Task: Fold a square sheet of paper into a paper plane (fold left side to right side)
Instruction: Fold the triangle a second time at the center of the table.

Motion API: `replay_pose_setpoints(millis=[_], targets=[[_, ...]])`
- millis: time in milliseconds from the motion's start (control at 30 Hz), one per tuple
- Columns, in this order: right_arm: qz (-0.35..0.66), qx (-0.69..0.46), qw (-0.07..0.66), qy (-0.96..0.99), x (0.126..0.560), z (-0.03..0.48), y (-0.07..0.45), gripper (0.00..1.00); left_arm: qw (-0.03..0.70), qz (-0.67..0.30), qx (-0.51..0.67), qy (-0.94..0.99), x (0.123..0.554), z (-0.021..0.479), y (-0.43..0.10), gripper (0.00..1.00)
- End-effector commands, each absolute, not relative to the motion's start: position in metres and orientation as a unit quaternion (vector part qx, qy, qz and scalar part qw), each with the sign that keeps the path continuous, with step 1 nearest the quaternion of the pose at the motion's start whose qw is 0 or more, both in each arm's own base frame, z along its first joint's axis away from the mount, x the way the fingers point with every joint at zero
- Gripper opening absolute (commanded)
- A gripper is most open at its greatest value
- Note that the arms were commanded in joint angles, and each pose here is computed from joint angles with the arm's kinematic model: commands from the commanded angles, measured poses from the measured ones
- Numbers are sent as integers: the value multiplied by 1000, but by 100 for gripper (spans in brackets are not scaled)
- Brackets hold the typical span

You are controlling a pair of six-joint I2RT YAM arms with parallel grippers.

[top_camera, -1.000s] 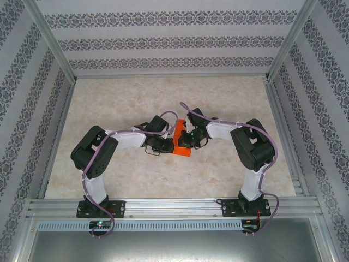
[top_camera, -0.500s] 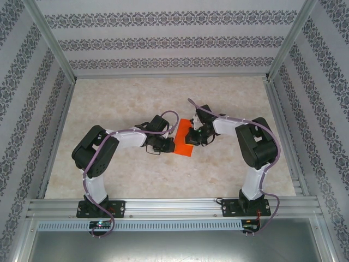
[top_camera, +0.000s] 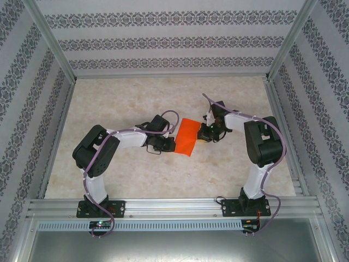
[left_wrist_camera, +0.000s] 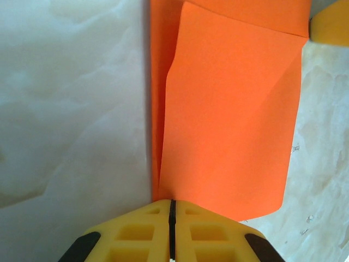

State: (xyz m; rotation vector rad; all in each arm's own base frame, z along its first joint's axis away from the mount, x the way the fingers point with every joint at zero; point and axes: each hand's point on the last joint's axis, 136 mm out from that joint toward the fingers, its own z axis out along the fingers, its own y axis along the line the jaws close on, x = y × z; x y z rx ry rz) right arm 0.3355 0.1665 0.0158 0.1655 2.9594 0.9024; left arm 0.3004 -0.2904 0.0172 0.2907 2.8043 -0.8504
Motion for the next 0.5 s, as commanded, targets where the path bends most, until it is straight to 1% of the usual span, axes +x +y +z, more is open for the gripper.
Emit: replay_pose_setpoints(millis=[0,100,200,300,467], targets=[[235,63,39,969,342,16,134,0,32,-213,90,972,271,-25,-260,11],[260,50,73,962,348,41,141,0,37,-215,91,972,272,-20,-261,11],[303,32,96,948,348,68,162,0,46,-213,93,972,275,-14,-260,11],[338,16,78,938,336,74,191,0,55,-211,93,971,278,-7,-260,11],[364,8,32,931,318,52,235,0,60,-215,95,970,280,-2,-262,12]])
